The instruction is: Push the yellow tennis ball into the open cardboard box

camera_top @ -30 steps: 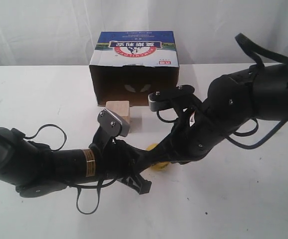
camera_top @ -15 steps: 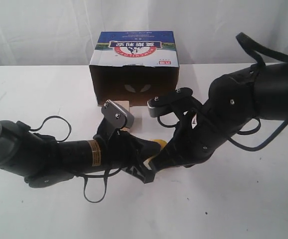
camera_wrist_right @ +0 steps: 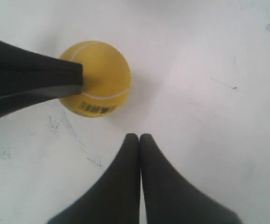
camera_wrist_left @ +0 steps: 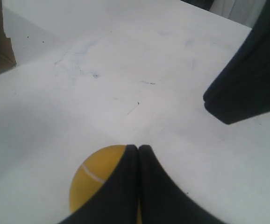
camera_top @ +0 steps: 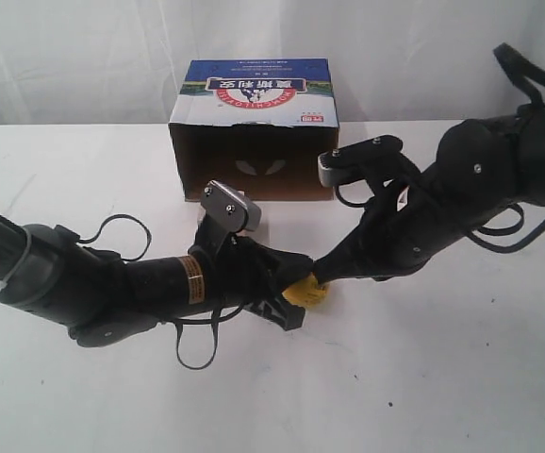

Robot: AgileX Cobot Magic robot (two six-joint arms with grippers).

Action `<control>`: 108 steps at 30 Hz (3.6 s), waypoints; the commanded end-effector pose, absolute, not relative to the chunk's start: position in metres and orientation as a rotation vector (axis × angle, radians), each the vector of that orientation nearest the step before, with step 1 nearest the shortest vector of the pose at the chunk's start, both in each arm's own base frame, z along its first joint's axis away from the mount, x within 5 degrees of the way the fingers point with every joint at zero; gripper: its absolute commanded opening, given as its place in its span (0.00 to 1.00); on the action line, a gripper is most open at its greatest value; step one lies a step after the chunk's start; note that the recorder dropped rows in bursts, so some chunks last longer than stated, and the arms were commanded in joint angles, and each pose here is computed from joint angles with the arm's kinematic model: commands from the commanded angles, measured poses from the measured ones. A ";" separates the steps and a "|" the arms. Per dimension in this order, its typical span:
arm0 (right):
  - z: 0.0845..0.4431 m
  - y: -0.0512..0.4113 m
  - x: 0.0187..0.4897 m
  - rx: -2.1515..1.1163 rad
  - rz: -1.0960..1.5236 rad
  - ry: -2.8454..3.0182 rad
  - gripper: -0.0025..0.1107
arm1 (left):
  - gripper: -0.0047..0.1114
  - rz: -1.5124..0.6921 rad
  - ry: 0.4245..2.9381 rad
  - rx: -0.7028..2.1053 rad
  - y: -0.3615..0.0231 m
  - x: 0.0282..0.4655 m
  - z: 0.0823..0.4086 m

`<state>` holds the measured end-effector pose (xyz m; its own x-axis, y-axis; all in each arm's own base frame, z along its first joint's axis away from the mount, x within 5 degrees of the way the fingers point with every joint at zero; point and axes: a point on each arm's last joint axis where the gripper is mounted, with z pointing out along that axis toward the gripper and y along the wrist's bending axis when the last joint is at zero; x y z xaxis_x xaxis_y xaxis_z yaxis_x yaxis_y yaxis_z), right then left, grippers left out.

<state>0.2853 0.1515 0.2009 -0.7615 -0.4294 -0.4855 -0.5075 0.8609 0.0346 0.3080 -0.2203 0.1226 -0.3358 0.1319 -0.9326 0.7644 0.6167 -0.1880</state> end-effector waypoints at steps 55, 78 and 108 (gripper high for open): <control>0.201 0.146 0.279 -0.779 0.256 2.622 0.02 | 0.04 -0.850 1.716 0.788 -0.223 0.299 0.133; 0.182 0.187 0.198 -0.650 0.593 2.705 0.02 | 0.04 -0.518 1.816 0.524 -0.104 0.260 0.181; 0.137 0.211 0.234 -0.460 0.553 2.753 0.02 | 0.04 -0.118 2.048 0.246 -0.047 0.199 0.143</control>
<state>0.2364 0.2099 0.1442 -0.8951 -0.2188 -0.3884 -0.3547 0.8773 0.3232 0.2014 -0.0487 0.1431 -0.4577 0.1039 -0.8830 0.2226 0.9749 -0.0007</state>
